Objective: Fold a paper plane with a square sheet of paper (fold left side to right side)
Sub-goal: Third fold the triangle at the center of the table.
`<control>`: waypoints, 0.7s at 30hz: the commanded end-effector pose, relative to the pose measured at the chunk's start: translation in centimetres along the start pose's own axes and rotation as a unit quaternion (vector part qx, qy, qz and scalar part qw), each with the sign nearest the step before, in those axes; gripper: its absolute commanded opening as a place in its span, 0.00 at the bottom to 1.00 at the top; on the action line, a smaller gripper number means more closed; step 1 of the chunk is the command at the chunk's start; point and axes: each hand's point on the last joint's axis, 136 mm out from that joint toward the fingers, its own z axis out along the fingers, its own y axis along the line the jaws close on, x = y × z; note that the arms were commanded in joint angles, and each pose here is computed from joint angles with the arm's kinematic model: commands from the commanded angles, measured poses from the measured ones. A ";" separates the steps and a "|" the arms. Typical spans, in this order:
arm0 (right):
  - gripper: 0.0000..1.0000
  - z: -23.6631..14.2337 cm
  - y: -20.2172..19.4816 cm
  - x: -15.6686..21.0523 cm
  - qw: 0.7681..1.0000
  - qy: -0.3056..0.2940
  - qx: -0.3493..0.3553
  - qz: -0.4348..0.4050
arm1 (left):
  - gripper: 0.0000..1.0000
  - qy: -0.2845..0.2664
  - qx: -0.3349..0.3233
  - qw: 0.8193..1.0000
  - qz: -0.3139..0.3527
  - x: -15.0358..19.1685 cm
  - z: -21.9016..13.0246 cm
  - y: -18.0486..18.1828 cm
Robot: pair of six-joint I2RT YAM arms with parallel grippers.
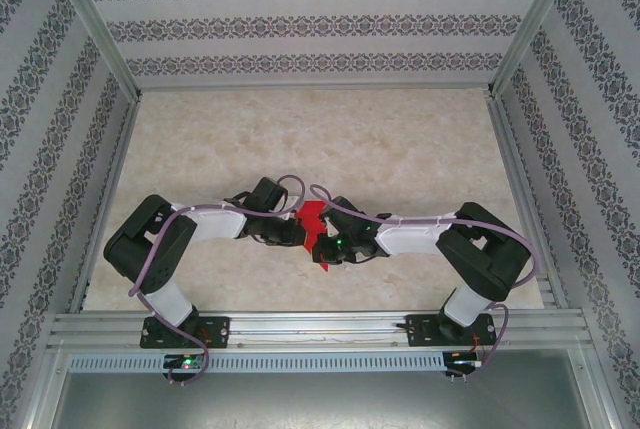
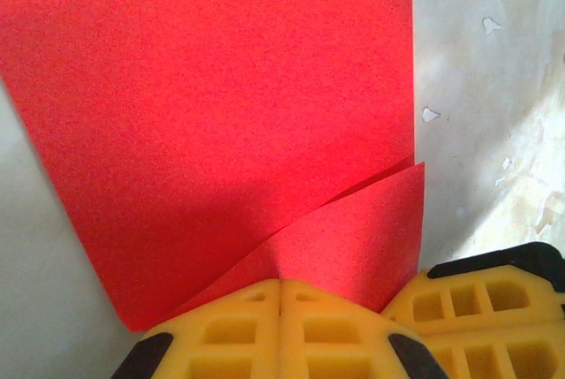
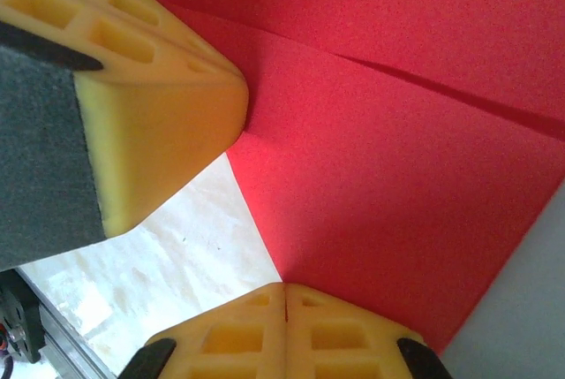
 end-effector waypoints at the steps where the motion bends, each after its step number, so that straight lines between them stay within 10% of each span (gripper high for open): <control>1: 0.00 0.0 -1.8 2.0 0.999 0.021 0.028 0.019 | 0.02 0.030 -0.083 0.996 -0.016 1.9 0.8 3.8; 21: 0.00 -0.4 -3.6 5.3 0.998 0.037 0.039 0.038 | 0.00 0.021 -0.093 0.995 -0.024 1.6 0.6 4.5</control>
